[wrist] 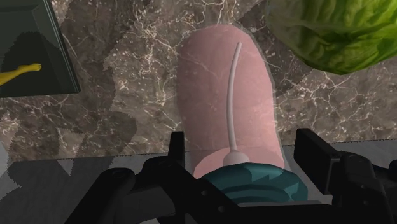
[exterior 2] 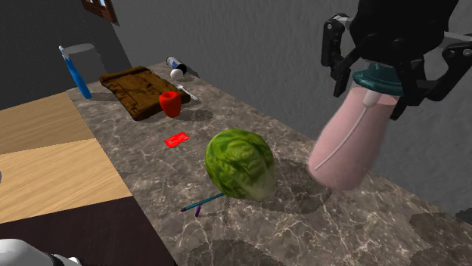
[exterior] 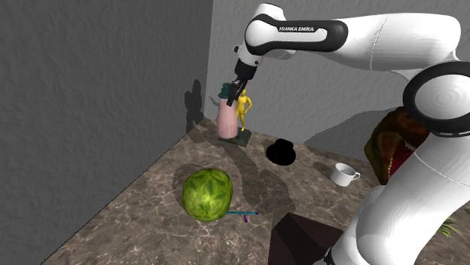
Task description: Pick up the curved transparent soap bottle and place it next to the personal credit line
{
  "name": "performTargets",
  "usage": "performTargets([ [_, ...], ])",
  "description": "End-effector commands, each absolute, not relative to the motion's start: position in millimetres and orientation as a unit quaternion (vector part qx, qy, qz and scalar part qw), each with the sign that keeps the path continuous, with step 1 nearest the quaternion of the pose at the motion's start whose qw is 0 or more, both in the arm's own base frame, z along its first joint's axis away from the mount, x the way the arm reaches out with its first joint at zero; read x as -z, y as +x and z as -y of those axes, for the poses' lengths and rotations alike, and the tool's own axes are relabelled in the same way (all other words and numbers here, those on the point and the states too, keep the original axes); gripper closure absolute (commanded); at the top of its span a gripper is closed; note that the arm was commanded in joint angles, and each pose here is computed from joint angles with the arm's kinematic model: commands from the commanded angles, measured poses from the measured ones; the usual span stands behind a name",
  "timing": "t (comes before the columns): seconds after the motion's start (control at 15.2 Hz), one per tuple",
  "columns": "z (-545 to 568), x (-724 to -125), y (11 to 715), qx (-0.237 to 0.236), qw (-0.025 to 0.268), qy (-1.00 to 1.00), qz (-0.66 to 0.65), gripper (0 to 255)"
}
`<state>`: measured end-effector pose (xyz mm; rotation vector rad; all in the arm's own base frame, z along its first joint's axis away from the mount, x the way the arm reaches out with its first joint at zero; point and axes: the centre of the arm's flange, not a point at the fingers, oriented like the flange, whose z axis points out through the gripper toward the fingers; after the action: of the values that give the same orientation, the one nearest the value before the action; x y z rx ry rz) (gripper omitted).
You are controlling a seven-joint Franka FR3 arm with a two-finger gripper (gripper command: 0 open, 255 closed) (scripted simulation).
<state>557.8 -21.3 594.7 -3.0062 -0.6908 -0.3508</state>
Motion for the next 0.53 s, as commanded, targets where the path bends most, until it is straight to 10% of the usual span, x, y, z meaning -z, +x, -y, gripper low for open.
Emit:
performTargets([
  [0.0,21,-605,558,0.113,0.019,-0.968,0.222,255],
  [0.46,21,-642,558,0.113,0.019,-0.968,0.222,255],
])
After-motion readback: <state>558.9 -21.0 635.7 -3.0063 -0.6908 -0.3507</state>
